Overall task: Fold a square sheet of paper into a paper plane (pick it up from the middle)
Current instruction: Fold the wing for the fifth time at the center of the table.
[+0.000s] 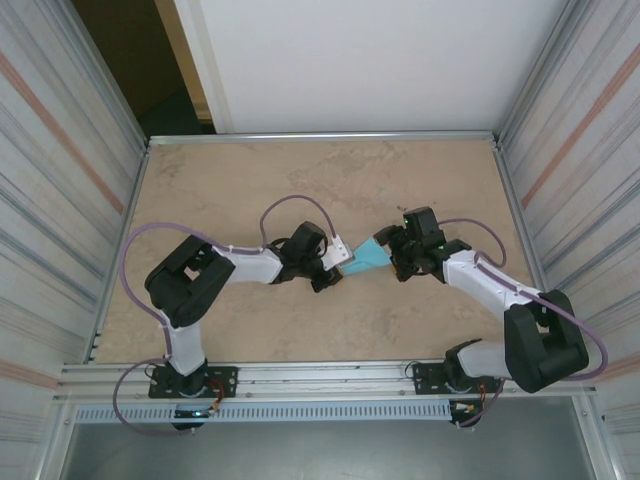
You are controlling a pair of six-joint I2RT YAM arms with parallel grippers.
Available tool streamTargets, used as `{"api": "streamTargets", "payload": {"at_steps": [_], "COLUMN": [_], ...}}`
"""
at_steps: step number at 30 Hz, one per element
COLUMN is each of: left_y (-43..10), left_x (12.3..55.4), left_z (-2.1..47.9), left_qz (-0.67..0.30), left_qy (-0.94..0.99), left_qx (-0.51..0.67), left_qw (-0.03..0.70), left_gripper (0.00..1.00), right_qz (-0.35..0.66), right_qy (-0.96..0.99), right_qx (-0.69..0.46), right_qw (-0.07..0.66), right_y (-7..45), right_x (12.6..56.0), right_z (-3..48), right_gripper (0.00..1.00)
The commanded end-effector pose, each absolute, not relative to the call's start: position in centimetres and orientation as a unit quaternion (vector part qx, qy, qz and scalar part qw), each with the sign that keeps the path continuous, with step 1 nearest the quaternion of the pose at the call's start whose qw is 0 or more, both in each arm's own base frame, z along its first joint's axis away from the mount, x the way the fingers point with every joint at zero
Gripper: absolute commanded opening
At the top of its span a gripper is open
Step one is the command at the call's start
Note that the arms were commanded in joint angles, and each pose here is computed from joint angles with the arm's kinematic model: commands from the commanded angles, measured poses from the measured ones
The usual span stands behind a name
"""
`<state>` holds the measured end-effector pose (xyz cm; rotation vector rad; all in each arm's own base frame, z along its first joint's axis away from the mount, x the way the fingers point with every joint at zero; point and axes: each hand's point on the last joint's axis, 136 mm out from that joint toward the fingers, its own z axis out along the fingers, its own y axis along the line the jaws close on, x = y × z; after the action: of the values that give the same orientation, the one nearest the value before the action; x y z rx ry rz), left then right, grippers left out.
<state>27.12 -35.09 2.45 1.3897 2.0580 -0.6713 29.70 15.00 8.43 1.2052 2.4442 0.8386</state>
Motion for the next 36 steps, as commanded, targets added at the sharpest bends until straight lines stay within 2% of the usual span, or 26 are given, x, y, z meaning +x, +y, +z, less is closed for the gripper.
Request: {"api": "streamTargets", "payload": {"at_steps": [1, 10, 18, 27, 36], "left_y": [-34.9, -35.0, -35.0, -35.2, -35.2], "left_x": [26.3, 27.2, 27.6, 27.9, 28.2], "left_z": [2.3, 4.4, 4.9, 4.7, 4.3], "left_qz": [-0.286, -0.366, -0.426, -0.449, -0.474], "left_qy": [0.783, 0.820, 0.836, 0.848, 0.853], "left_qx": [0.499, 0.407, 0.326, 0.269, 0.214], "left_qw": [0.237, 0.167, 0.115, 0.079, 0.048], "left_gripper": [0.09, 0.08, 0.09, 0.09, 0.09], "right_qz": [0.262, 0.244, 0.249, 0.253, 0.270], "right_qy": [0.858, 0.885, 0.915, 0.935, 0.937], "right_qx": [0.413, 0.351, 0.245, 0.181, 0.163], "right_qw": [0.154, 0.183, 0.202, 0.173, 0.152], "right_y": [13.6, 13.0, 15.1, 19.0, 20.8], "right_x": [28.8, 28.1, 27.8, 28.2, 29.1], "right_z": [7.9, 8.1, 8.0, 6.7, 6.0], "right_gripper": [0.79, 0.79, 0.78, 0.77, 0.70]}}
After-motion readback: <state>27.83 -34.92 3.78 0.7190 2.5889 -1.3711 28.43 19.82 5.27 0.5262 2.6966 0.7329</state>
